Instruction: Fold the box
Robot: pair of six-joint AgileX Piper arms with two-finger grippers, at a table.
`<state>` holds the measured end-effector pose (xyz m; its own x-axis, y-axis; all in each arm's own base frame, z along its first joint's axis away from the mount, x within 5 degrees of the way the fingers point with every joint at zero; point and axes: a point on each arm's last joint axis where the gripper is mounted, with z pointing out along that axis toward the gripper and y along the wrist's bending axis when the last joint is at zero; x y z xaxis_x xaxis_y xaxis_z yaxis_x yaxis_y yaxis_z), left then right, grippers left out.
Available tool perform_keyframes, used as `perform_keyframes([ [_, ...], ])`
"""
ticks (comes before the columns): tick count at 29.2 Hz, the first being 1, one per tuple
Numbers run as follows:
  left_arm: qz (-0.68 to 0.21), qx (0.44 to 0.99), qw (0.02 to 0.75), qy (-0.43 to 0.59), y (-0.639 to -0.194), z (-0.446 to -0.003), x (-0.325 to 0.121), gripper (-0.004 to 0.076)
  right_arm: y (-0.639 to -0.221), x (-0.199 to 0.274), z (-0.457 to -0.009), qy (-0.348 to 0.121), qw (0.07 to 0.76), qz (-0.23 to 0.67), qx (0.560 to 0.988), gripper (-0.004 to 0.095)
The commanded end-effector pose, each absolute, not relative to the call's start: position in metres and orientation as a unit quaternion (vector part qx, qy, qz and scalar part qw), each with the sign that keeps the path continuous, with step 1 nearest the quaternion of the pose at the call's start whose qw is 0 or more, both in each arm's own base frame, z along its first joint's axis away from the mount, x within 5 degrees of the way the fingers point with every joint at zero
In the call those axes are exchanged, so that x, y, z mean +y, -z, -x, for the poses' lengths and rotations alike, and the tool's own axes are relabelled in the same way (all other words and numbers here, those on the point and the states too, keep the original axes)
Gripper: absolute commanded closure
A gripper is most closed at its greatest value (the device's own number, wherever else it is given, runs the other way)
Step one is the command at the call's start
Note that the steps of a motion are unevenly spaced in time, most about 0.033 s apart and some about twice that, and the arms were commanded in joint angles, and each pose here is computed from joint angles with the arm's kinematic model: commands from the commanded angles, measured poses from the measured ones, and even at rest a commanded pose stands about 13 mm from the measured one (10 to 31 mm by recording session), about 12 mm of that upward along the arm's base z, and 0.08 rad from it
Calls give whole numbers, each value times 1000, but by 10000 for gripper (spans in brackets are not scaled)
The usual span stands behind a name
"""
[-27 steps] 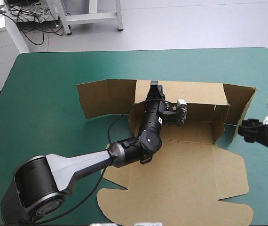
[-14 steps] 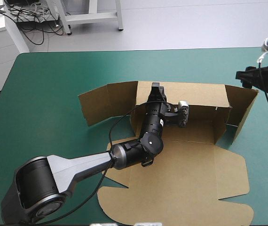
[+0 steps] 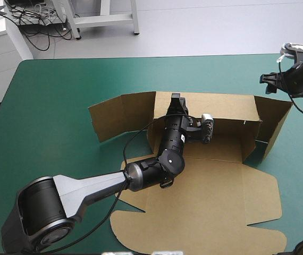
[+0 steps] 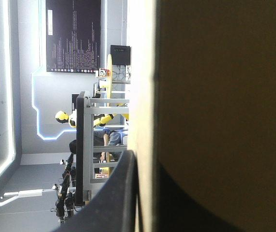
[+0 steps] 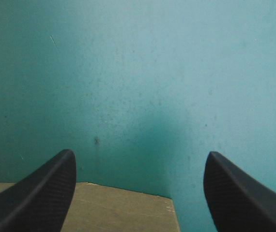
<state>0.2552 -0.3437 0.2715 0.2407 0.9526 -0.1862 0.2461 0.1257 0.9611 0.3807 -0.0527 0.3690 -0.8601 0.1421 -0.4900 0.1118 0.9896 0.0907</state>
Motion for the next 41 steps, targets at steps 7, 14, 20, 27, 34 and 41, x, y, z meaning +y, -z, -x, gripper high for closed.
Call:
perform_keyframes([
  [7, -571, 492, 578, -312, -296, -246, -350, 734, -390, -50, -366, -35, 271, -18, 962, 239],
  [14, -560, 497, 577, -327, -298, -247, -347, 734, -384, -43, -343, -50, 280, -6, 959, 239],
  [20, -558, 498, 577, -329, -298, -247, -346, 734, -384, -37, -313, -47, 296, 6, 954, 239],
  [27, -558, 498, 577, -329, -298, -247, -346, 734, -365, -32, -283, -44, 319, 8, 947, 238],
  [34, -559, 497, 577, -328, -298, -247, -347, 734, -349, -22, -261, -69, 357, 26, 931, 239],
  [41, -559, 497, 577, -328, -298, -247, -347, 734, -345, -20, -245, -57, 357, 33, 932, 239],
])
